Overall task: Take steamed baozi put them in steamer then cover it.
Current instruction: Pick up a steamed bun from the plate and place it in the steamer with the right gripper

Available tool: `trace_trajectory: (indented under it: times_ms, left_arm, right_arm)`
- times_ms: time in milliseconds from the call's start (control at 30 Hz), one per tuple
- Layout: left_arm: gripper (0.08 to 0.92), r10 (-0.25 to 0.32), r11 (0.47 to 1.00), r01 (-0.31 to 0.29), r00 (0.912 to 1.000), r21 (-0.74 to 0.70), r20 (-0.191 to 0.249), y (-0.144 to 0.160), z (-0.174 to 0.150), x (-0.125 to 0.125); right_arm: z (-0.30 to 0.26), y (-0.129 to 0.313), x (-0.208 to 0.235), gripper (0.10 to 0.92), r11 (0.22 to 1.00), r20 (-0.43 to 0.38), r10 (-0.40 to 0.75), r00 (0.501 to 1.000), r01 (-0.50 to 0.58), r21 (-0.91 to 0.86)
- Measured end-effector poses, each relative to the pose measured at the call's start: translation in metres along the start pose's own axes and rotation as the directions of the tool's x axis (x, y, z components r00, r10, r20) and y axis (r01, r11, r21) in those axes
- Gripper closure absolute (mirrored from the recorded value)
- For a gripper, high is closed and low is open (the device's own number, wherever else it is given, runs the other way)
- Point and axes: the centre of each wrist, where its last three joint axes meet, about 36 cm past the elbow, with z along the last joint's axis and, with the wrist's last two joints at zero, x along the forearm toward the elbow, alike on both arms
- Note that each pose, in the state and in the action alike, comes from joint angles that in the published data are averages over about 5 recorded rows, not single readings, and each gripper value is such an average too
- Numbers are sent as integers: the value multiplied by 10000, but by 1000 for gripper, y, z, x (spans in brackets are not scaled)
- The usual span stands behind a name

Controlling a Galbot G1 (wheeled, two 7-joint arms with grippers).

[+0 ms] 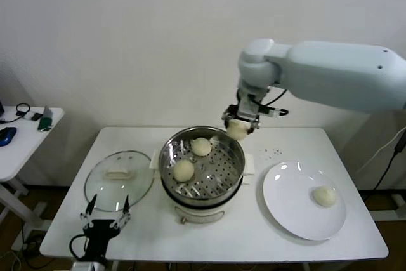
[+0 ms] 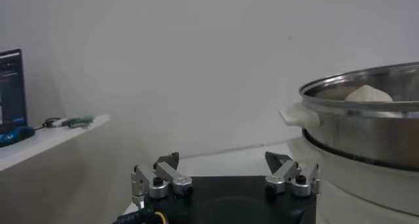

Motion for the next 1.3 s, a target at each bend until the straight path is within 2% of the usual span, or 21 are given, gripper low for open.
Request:
trace_trajectory:
  times_ms: [400,967,1200,1300]
  left_arm:
    - [177,-21,10000,22,10000,20,-96,0,2,3]
    - [177,-146,9998,148,9996,102,-244,5,8,4]
    - [177,-149,9998,152,9996,123,-255,5,9,3]
    - [177,-157,9998,160,9996,131,-250,5,9,4]
  right_arm:
    - [-52,-61,-63,327,9810,915,-776,9928,597,1844]
    - [-85,-85,-115,313,9611,1712,-1530,9733,1062,2548]
    - [-88,-88,-117,214,9574,1681,-1634,9721,1151,2650]
    - [-87,-88,-115,201,9566,1618,-1661,9727,1191,2658]
